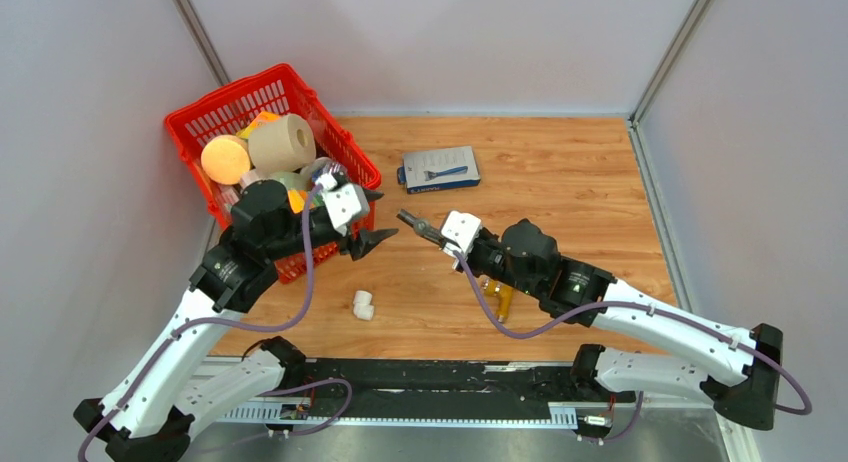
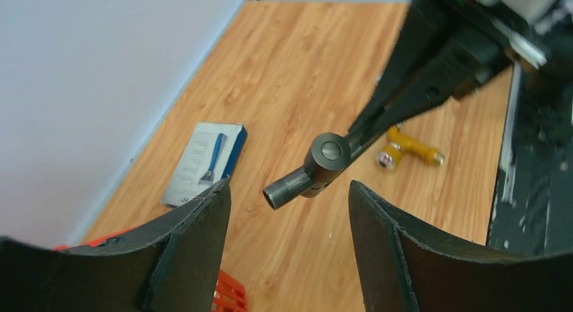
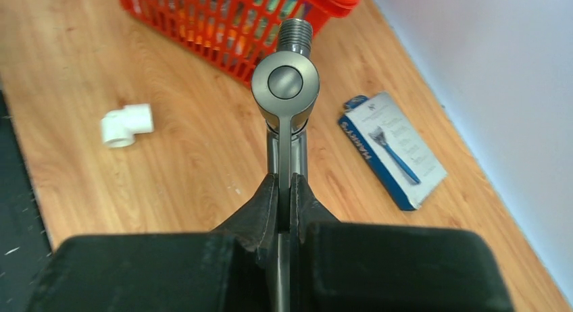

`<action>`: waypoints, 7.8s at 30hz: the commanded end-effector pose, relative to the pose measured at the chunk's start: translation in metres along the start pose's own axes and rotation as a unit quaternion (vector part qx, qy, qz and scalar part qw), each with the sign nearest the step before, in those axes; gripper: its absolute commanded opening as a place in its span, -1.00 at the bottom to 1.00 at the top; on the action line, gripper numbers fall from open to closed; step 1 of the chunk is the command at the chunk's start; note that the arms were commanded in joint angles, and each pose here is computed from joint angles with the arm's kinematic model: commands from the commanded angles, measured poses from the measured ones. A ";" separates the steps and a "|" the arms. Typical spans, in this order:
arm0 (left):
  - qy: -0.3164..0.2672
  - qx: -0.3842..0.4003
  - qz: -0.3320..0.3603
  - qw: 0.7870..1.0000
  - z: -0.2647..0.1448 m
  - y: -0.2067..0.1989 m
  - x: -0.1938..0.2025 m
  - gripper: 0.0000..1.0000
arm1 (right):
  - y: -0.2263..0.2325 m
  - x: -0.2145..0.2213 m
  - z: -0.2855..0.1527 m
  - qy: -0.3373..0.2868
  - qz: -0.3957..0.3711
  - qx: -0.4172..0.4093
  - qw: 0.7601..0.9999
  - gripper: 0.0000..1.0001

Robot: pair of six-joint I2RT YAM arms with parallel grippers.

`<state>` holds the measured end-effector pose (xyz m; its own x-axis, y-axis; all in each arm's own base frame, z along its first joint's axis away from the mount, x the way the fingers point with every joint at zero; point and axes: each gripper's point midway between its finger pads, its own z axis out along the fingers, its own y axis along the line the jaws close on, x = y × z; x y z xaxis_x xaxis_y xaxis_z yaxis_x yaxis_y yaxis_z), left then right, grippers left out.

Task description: Install the water faucets

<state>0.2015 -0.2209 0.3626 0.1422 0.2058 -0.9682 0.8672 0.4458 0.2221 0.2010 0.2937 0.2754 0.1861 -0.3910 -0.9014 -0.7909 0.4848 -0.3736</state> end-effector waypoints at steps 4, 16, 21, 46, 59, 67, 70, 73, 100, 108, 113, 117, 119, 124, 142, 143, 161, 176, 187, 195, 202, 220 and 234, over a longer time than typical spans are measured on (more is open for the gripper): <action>-0.015 0.158 0.195 0.968 -0.004 -0.047 0.029 0.43 | 0.026 -0.052 -0.008 -0.067 0.002 -0.118 0.991 -1.00; 0.026 0.205 0.144 0.968 0.005 -0.066 0.083 0.41 | 0.033 -0.059 -0.002 -0.070 -0.008 -0.144 0.987 -1.00; 0.038 0.181 0.137 0.973 0.012 -0.056 0.090 0.37 | 0.034 -0.068 -0.005 -0.082 -0.003 -0.152 0.985 -1.00; 0.012 0.148 0.103 0.984 0.007 -0.052 0.067 -1.00 | 0.028 -0.059 -0.001 -0.072 0.037 -0.119 0.990 -0.99; -0.064 0.199 0.100 0.973 0.002 -0.074 0.037 -1.00 | 0.028 -0.030 -0.016 -0.066 0.074 -0.104 0.990 0.92; -0.091 0.223 0.079 0.967 -0.004 -0.084 0.023 -1.00 | 0.021 -0.029 -0.031 -0.108 0.073 -0.118 0.984 0.98; -0.104 0.232 0.070 0.965 -0.003 -0.086 0.016 -1.00 | 0.033 -0.041 -0.030 -0.133 0.072 -0.158 0.976 0.96; -0.114 0.234 0.049 0.964 -0.003 -0.087 0.010 -1.00 | 0.043 -0.048 -0.026 -0.147 0.074 -0.187 0.968 0.93; -0.195 0.238 0.026 0.951 -0.003 -0.092 -0.026 -1.00 | 0.047 -0.021 0.002 -0.130 0.093 -0.232 0.959 0.34; -0.206 0.248 0.013 0.946 -0.003 -0.095 -0.036 -1.00 | 0.050 -0.020 0.003 -0.128 0.093 -0.248 0.956 0.27; -0.212 0.246 0.014 0.946 -0.003 -0.095 -0.041 -1.00 | 0.056 -0.017 0.005 -0.123 0.096 -0.266 0.951 0.23; -0.215 0.243 0.009 0.946 -0.002 -0.094 -0.043 -1.00 | 0.056 -0.017 0.004 -0.122 0.100 -0.265 0.951 0.18; -0.217 0.246 0.004 0.945 0.000 -0.096 -0.043 -1.00 | 0.054 -0.019 0.005 -0.125 0.101 -0.261 0.952 0.06; -0.219 0.248 -0.013 0.944 0.004 -0.098 -0.042 -1.00 | 0.053 -0.022 0.005 -0.129 0.103 -0.264 0.950 -0.45; -0.126 0.023 -0.118 0.985 0.009 -0.029 -0.022 0.47 | 0.010 -0.002 -0.001 -0.106 0.134 -0.164 0.972 -1.00; -0.088 -0.015 -0.149 0.985 0.008 -0.018 -0.010 0.57 | 0.006 0.002 0.001 -0.097 0.138 -0.149 0.974 -1.00; 0.323 -0.238 -0.418 0.815 -0.047 -0.057 0.206 0.75 | -0.049 0.050 0.000 -0.020 0.197 0.052 0.979 -1.00; 0.339 -0.318 -0.454 0.760 -0.041 -0.065 0.289 0.68 | -0.047 0.046 -0.006 -0.044 0.196 0.052 0.978 -1.00; 0.422 -0.285 -0.409 0.757 -0.037 -0.090 0.322 0.68 | -0.045 0.045 -0.007 -0.050 0.195 0.047 0.978 -1.00; 0.443 -0.287 -0.389 0.755 -0.036 -0.092 0.335 0.61 | -0.046 0.044 -0.008 -0.053 0.192 0.048 0.979 -1.00; 0.446 -0.282 -0.381 0.759 -0.035 -0.091 0.335 0.43 | -0.045 0.044 -0.007 -0.053 0.190 0.046 0.979 -1.00; 0.373 -0.193 -0.335 0.844 -0.005 -0.080 0.283 -0.86 | -0.044 0.030 -0.013 -0.071 0.182 0.032 0.980 -1.00; 0.188 0.021 -0.119 0.975 0.031 -0.065 0.124 -1.00 | -0.031 -0.016 -0.047 -0.099 0.110 -0.045 0.988 -1.00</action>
<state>0.1790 -0.2330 0.1739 -0.5155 0.3488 -0.7827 0.7113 0.6835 -0.1639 0.2090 0.2440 0.2476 -0.0758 -0.1915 -0.9786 -0.8366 0.5462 -0.0421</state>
